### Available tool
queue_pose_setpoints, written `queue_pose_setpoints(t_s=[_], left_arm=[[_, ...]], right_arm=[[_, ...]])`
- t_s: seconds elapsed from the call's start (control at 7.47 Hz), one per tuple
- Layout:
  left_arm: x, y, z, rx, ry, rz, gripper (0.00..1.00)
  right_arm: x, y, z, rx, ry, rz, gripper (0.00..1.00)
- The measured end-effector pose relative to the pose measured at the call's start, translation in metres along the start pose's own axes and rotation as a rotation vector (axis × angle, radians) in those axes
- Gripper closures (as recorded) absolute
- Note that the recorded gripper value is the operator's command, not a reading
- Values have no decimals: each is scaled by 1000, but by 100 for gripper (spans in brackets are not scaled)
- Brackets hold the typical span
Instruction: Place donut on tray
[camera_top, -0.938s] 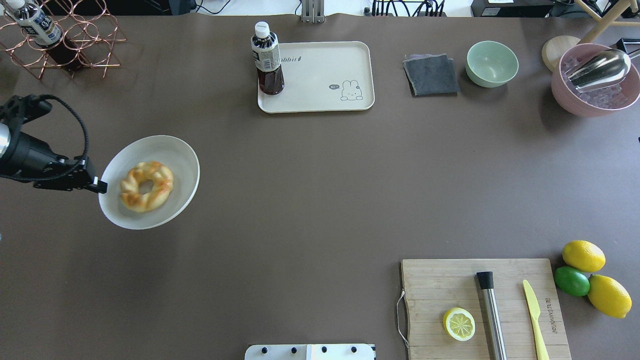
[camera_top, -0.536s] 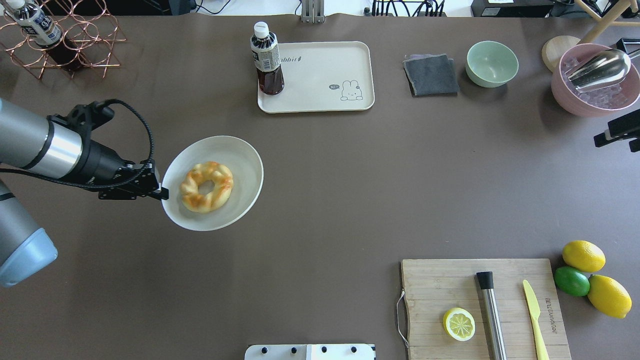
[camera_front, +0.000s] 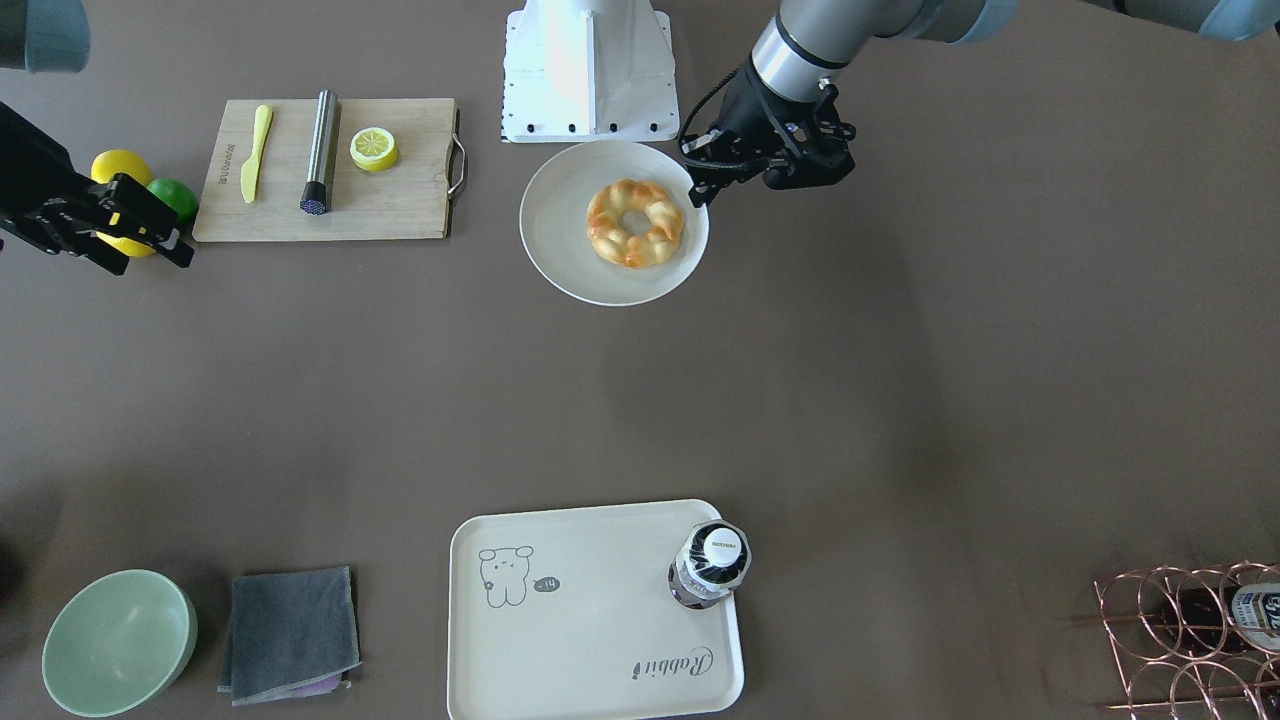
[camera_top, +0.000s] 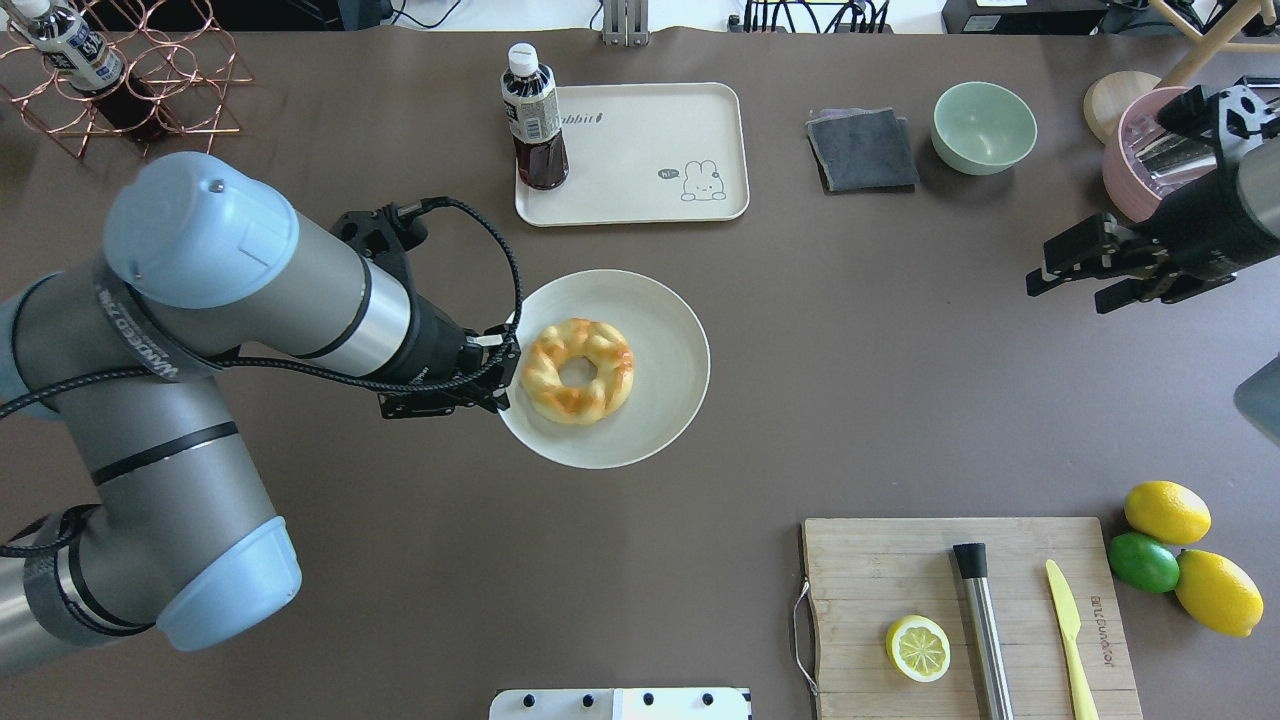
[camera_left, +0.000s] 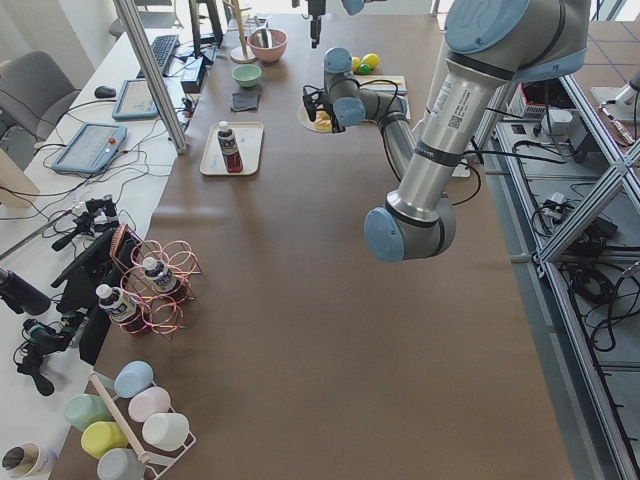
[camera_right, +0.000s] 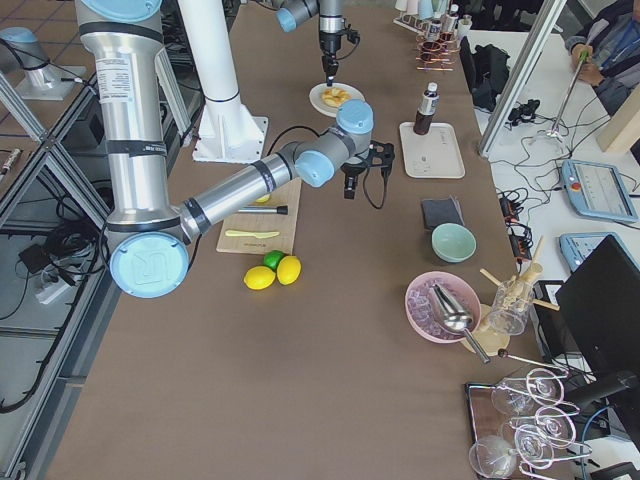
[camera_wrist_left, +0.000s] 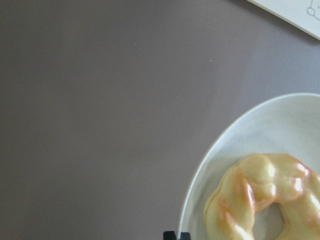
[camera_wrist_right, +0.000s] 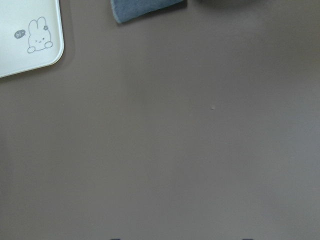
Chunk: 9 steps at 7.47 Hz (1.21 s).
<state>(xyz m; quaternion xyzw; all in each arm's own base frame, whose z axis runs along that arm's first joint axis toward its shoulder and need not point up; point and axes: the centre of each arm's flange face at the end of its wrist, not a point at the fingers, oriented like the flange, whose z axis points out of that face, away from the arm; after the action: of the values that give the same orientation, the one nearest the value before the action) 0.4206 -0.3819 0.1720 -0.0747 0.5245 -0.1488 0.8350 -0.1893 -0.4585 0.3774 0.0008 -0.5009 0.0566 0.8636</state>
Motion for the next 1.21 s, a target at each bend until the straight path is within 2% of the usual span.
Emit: queue_pose_setpoints(t_s=[0.4,0.8,1.21], left_arm=[[42,44,16,17,-5,-40,100],[56,58,31,28,-9,-45,100],[65,65,36,37,-4,-60,100]], right_arm=[[-83,35,40,-48,-30,15,2],[-142,70,72,-57,-44,39,2],[-165,91,88,-81,-50,38,5]])
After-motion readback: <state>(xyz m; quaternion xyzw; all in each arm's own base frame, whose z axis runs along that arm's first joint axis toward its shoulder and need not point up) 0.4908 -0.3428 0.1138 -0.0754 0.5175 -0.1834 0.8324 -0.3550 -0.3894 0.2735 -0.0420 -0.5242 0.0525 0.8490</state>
